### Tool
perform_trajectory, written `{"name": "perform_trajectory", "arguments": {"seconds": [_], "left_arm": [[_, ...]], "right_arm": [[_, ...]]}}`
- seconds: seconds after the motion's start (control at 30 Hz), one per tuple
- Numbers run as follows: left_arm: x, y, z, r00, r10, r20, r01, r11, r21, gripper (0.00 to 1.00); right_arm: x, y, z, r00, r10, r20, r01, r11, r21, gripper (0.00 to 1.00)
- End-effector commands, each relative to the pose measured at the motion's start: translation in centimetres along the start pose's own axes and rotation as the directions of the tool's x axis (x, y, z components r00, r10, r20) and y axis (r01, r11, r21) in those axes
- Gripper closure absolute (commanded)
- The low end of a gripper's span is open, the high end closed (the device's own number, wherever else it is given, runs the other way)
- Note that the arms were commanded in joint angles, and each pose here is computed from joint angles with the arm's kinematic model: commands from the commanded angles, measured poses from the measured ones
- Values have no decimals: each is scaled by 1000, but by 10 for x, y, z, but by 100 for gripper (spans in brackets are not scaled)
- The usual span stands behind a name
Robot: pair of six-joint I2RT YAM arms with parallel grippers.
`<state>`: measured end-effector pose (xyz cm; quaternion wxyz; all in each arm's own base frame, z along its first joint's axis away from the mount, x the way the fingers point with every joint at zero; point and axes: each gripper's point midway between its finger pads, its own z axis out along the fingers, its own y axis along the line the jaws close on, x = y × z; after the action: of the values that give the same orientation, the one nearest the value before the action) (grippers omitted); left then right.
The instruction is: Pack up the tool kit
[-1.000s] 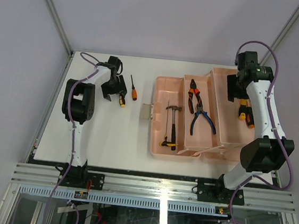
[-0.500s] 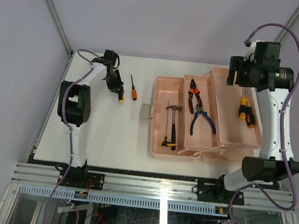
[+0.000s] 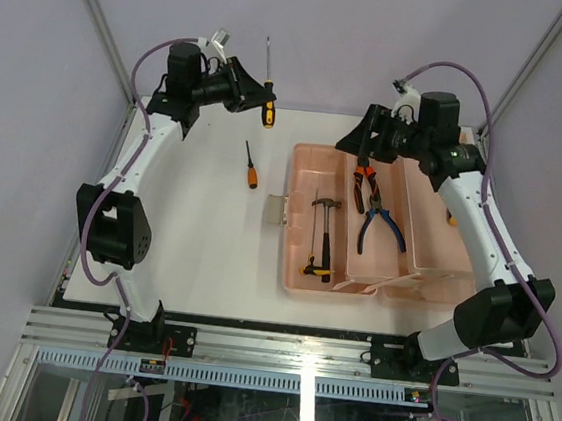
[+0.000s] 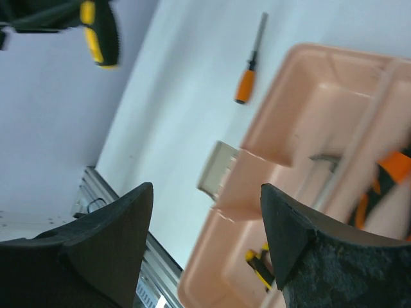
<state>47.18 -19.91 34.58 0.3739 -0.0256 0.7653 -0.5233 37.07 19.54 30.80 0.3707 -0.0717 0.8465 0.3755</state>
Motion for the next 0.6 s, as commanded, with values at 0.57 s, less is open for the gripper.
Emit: {"name": "perform_trajectory", "arguments": {"seconds": [0.57], "left_arm": [[34,-121,21,994,89,-58,-59,918,392,100]], "right_arm": [[-44,120,52,977,-95,190,143,955,-261,30]]}}
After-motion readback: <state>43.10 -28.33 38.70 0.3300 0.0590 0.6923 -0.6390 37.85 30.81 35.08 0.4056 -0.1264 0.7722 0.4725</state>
